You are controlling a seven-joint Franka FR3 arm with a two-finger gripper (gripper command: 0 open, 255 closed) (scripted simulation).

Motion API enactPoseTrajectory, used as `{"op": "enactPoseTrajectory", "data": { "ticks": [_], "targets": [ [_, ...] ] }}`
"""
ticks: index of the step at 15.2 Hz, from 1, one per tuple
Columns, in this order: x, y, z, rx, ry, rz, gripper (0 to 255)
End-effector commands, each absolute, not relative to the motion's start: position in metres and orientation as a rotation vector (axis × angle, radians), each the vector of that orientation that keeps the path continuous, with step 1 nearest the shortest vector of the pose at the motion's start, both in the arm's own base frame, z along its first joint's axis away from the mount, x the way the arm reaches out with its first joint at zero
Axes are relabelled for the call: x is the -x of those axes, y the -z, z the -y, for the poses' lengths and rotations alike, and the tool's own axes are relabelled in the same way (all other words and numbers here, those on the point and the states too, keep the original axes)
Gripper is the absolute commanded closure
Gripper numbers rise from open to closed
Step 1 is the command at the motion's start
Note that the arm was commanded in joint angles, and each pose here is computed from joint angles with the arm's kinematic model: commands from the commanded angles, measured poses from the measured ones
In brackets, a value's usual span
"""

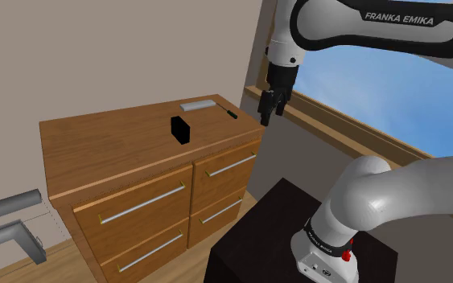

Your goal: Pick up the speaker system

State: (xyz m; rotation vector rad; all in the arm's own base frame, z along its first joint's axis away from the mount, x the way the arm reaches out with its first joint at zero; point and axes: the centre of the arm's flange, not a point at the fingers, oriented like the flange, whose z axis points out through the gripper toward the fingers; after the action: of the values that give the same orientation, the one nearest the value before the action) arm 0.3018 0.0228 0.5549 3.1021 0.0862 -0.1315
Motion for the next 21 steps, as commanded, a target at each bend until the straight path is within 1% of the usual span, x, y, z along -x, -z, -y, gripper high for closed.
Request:
{"op": "enactPoseTrajectory", "data": {
  "ticks": [1, 21],
  "targets": [
    [-0.302, -0.555, -0.023, -3.102, 0.131, -0.086, 0],
    [-0.528, -0.444, -0.069, -3.107, 0.041, 0.149, 0]
  ]
}}
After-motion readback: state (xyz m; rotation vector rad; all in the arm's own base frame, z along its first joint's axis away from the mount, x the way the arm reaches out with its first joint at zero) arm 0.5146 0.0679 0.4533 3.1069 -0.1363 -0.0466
